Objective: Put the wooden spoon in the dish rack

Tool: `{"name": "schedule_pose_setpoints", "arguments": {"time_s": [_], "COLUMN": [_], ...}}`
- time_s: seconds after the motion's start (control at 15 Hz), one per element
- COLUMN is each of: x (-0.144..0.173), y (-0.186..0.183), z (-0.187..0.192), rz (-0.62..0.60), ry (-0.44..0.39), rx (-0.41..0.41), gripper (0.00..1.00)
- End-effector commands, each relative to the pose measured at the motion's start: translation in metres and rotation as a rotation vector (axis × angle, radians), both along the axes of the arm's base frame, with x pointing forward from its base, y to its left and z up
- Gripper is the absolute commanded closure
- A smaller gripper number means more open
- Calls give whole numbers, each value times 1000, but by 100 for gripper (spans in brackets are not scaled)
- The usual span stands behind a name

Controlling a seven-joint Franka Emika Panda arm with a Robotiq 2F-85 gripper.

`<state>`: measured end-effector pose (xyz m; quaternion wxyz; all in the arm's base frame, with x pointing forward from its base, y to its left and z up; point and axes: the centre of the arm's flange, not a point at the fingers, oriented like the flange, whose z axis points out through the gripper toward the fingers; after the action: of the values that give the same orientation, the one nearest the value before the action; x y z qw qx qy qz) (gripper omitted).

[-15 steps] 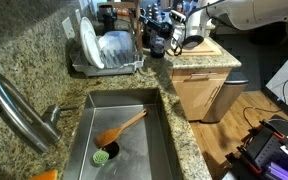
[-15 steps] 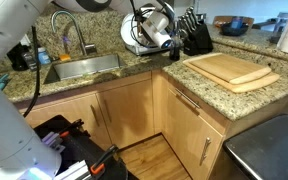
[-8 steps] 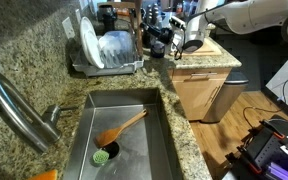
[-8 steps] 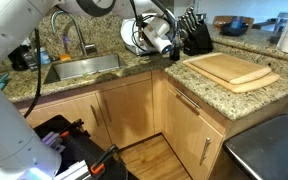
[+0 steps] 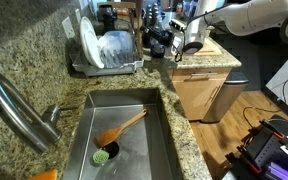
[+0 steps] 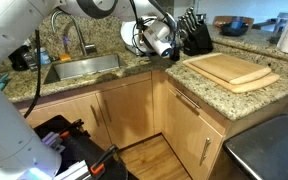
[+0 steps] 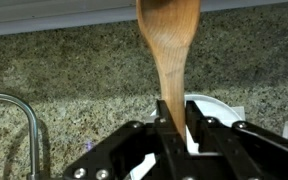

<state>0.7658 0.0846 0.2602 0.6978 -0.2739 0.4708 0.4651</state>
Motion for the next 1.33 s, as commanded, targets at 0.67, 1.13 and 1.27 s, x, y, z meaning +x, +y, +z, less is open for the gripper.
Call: {"name": "schedule_pose_setpoints", "arguments": {"time_s": [0.67, 1.13, 1.27], "x": [-13, -32, -15], "y": [-7, -1, -9], "z": [-22, -53, -41], "rz": [10, 2, -27], "ry": [68, 110, 69], "rx": [-5, -20, -22], "gripper": [94, 94, 77]}}
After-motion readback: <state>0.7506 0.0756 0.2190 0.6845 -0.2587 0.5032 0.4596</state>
